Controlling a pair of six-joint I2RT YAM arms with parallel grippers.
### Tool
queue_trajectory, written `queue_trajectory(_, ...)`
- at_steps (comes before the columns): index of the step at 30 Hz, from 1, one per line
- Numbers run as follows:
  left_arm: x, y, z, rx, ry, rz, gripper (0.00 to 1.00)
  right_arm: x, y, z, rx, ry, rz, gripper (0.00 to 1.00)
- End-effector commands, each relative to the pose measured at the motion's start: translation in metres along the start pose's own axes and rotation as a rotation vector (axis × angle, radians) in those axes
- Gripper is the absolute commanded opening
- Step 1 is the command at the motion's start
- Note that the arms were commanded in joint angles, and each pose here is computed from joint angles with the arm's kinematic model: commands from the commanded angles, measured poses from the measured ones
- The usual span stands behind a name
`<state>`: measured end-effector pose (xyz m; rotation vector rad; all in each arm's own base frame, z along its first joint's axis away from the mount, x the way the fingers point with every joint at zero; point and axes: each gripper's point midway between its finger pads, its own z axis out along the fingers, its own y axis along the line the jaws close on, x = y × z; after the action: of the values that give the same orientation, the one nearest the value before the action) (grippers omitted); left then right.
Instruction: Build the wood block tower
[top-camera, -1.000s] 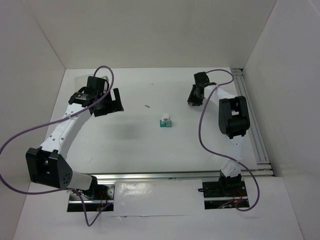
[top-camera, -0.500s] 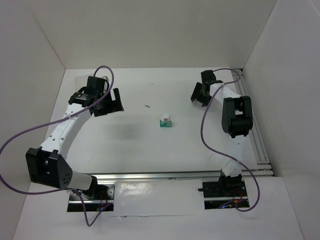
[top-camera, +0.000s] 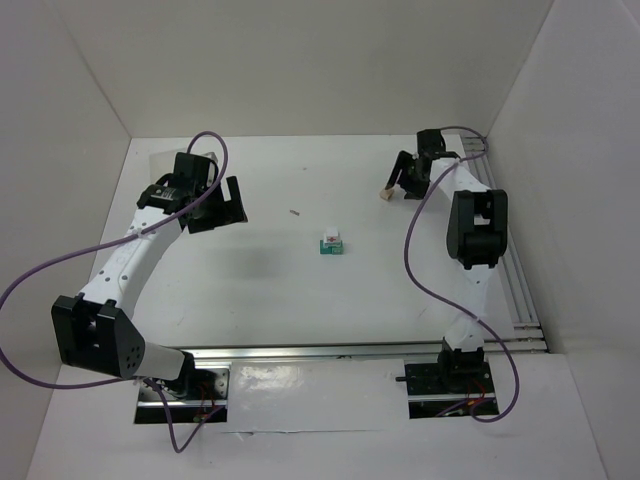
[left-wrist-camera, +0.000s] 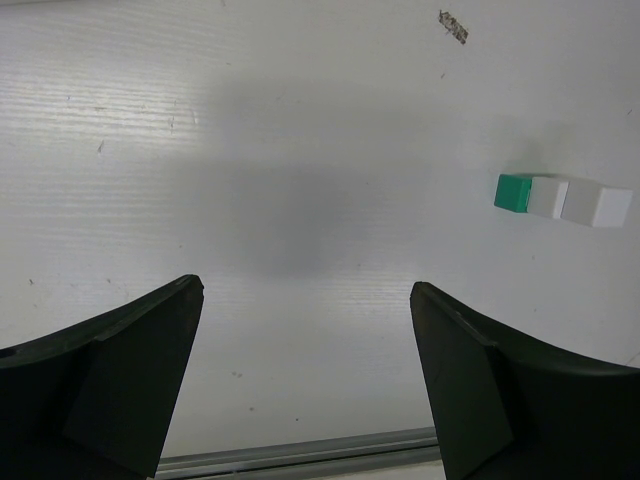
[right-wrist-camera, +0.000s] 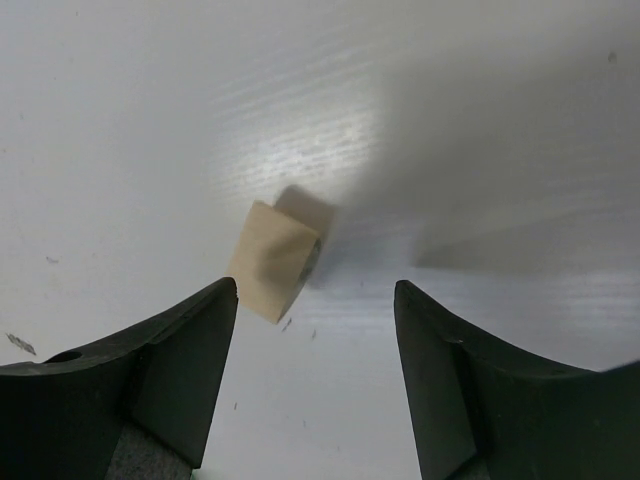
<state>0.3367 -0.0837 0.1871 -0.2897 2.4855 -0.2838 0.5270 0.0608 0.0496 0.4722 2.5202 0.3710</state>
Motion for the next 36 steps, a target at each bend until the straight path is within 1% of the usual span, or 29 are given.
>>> queue_trajectory(1,-0.007,-0.003,-0.005,0.007,-0.034,0.009,0.98,-0.02,0.01,0.008,-0.074,-0.015,-0.019,0.71)
queue_trajectory(5,-0.007,-0.003,-0.005,0.007,-0.034,0.009,0.98,-0.006,0.008,0.026,-0.098,0.051,-0.043,0.69)
queue_trajectory(9,-0.01,-0.004,-0.007,0.011,-0.043,0.01,0.98,0.008,0.009,0.034,-0.137,0.088,-0.057,0.69)
queue_trajectory(13,-0.008,-0.003,-0.007,0.007,-0.034,0.009,0.98,0.015,0.015,0.036,-0.195,0.093,-0.069,0.69)
queue_trajectory(15,-0.011,-0.005,-0.009,0.011,-0.043,0.01,0.98,0.023,0.019,0.039,-0.241,0.105,-0.08,0.66)
queue_trajectory(17,-0.011,-0.005,-0.009,0.011,-0.043,0.01,0.98,0.017,0.022,0.034,-0.254,0.075,-0.089,0.66)
queue_trajectory(18,-0.011,-0.005,-0.009,0.011,-0.043,0.01,0.98,0.023,0.019,0.036,-0.249,0.089,-0.085,0.65)
queue_trajectory(19,-0.011,-0.005,-0.009,0.011,-0.043,0.01,0.98,0.018,0.022,0.033,-0.257,0.069,-0.092,0.65)
queue_trajectory(20,-0.011,-0.005,-0.009,0.011,-0.043,0.01,0.98,0.024,0.026,0.034,-0.267,0.082,-0.108,0.65)
queue_trajectory(22,-0.011,-0.005,-0.009,0.011,-0.043,0.01,0.98,0.023,0.026,0.033,-0.267,0.083,-0.117,0.65)
queue_trajectory(26,-0.011,-0.005,-0.009,0.011,-0.043,0.01,0.98,0.032,0.033,0.026,-0.265,0.094,-0.142,0.6)
queue_trajectory(29,-0.011,-0.005,-0.009,0.011,-0.043,0.01,0.98,0.034,0.034,0.019,-0.243,0.079,-0.174,0.6)
queue_trajectory(31,-0.01,-0.004,-0.006,0.007,-0.034,0.009,0.98,0.048,0.035,0.021,-0.219,0.101,-0.198,0.59)
queue_trajectory(32,-0.01,-0.004,-0.006,0.007,-0.034,0.009,0.98,0.045,0.036,0.017,-0.215,0.088,-0.201,0.59)
queue_trajectory(33,-0.01,-0.004,-0.006,0.007,-0.034,0.009,0.98,0.052,0.036,0.02,-0.204,0.1,-0.207,0.59)
queue_trajectory(36,-0.006,-0.004,-0.004,0.012,-0.022,0.009,0.98,0.056,0.035,0.018,-0.18,0.103,-0.223,0.59)
